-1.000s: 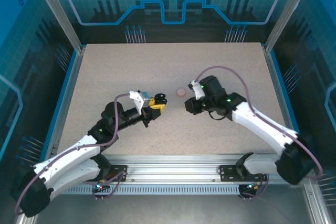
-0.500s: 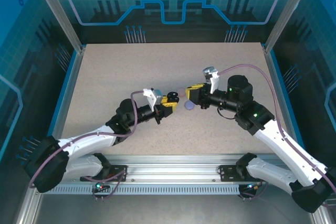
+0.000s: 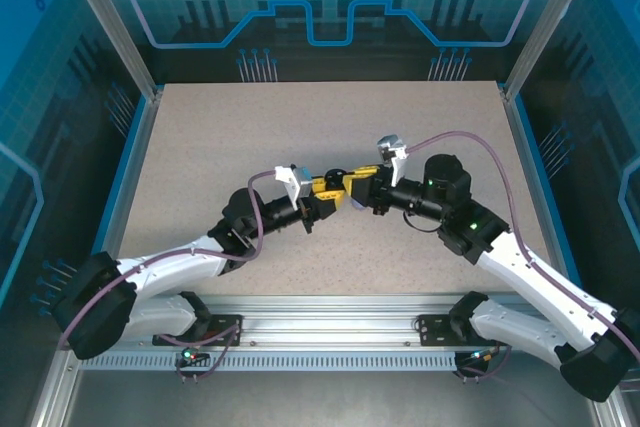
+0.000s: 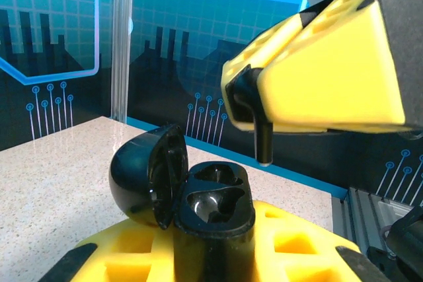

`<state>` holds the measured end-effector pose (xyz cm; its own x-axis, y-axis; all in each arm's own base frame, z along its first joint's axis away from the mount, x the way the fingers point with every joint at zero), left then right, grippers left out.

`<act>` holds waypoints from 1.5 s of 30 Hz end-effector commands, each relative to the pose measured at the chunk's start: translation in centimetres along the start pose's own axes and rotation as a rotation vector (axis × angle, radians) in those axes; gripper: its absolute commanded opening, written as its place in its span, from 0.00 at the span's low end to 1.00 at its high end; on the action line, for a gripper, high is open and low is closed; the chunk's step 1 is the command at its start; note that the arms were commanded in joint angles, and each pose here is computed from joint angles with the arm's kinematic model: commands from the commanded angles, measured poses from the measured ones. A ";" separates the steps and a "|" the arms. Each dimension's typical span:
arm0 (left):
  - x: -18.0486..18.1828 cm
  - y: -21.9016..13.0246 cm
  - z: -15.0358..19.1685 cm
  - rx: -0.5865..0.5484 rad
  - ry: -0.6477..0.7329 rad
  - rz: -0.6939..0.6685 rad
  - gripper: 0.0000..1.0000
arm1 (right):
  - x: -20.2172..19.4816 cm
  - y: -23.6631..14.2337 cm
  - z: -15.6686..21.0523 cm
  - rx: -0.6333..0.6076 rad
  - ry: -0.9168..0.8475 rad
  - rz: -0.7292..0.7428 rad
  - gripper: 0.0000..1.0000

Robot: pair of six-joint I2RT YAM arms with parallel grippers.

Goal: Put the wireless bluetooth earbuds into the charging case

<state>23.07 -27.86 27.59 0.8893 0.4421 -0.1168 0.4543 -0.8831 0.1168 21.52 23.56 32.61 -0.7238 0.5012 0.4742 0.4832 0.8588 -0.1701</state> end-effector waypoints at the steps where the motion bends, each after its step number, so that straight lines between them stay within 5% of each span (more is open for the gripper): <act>1: -0.6 0.4 -2.2 -0.074 0.037 0.018 0.00 | 1.1 0.0 -1.3 -0.069 -0.045 -0.032 0.22; 45: -1.1 0.3 -3.3 -0.102 0.032 0.016 0.00 | -0.1 0.5 1.4 -0.015 -0.006 0.005 0.23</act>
<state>22.62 -28.47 28.24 0.8963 0.4283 -0.1146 0.4409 -0.8884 0.1276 21.67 24.20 32.26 -0.7386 0.5085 0.4425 0.5057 0.8521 -0.1351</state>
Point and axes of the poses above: each hand's point on the last joint's axis, 136 mm out from that joint toward the fingers, its own y axis out along the fingers, its own x axis along the line the jaws close on, z = x × y, the point moved 3 cm from there along -y, back along the fingers, and after that the axes turned 2 degrees about y, right-handed, at the moved point
